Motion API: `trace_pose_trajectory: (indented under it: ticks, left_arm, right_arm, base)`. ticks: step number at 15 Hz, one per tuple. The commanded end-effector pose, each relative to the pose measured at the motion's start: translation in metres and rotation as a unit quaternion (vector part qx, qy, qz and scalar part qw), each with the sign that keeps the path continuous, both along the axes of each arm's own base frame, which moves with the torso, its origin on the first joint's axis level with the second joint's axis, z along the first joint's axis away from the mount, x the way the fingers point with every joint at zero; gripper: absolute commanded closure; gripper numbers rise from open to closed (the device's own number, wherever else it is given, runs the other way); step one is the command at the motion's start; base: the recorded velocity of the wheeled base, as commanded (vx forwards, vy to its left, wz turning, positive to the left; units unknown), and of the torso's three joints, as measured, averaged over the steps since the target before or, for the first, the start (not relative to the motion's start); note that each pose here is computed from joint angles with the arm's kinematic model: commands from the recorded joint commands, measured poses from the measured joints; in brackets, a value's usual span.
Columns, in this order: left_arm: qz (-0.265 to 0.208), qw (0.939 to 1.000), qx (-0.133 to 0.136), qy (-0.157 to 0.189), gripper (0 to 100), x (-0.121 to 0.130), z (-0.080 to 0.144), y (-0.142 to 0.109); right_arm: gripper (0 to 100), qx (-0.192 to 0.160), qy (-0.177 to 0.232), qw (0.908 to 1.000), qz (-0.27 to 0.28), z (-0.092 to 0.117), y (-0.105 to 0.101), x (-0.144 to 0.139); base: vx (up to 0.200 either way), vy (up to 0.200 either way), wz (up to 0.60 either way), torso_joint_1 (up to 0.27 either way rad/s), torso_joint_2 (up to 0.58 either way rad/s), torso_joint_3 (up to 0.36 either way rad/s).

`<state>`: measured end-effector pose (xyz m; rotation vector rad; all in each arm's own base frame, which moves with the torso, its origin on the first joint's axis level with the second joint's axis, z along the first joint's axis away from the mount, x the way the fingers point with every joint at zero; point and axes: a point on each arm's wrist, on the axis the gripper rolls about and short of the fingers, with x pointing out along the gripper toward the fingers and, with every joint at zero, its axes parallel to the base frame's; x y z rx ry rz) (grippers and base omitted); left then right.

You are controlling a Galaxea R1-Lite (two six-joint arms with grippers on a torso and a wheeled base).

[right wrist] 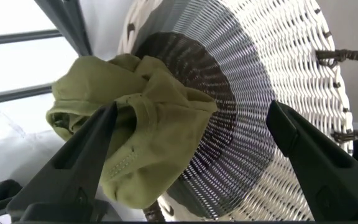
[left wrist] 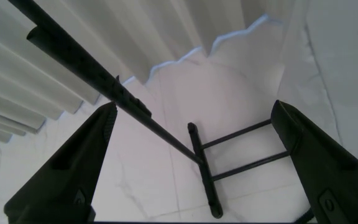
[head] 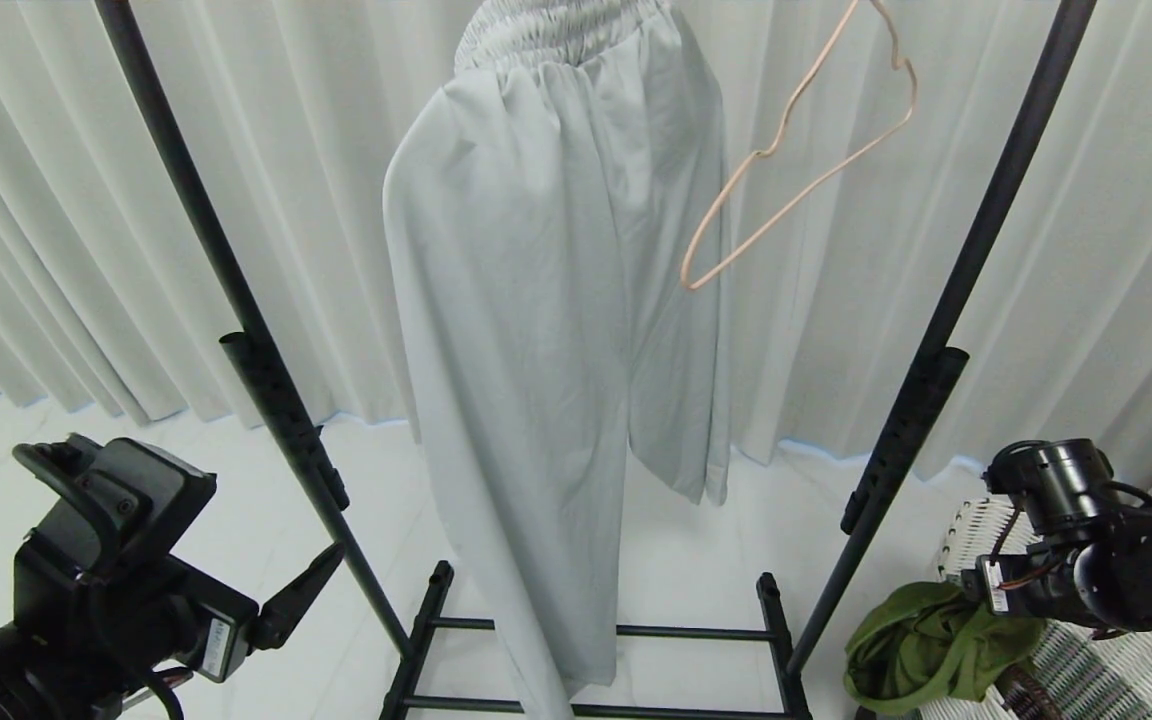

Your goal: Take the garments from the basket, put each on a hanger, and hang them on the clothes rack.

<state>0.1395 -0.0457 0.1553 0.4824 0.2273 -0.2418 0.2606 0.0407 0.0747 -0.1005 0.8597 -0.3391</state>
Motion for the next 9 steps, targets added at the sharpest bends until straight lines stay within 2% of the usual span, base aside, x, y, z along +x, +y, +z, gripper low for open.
trace_pose_trajectory:
  ticks: [1,3,4,9]
  left_arm:
    - [-0.001,1.0000,0.000,0.001,0,-0.0002,-0.0004,-0.0002]
    - [-0.001,1.0000,0.000,0.001,0,-0.0002,-0.0004,-0.0002]
    - [-0.001,1.0000,0.000,0.001,0,0.0001,-0.0005,-0.0003]
    - [-0.001,1.0000,-0.001,0.000,0,-0.0002,-0.0002,-0.0003]
  right_arm:
    - [0,-0.002,0.006,1.0000,-0.001,-0.0035,0.0004,0.0015]
    - [0,-0.012,0.009,0.9998,-0.013,-0.0068,-0.0005,0.0020]
    - [100,-0.012,0.005,0.9995,-0.027,-0.0081,-0.0007,0.0031]
    - [100,-0.008,-0.009,0.9994,-0.031,-0.0009,0.0000,0.0008]
  base:
    - [0.000,0.000,0.00,0.000,0.00,0.000]
    - [0.000,0.000,0.00,0.000,0.00,0.000]
    - [0.000,0.000,0.00,0.000,0.00,0.000]
    - [0.000,0.000,0.00,0.000,0.00,0.000]
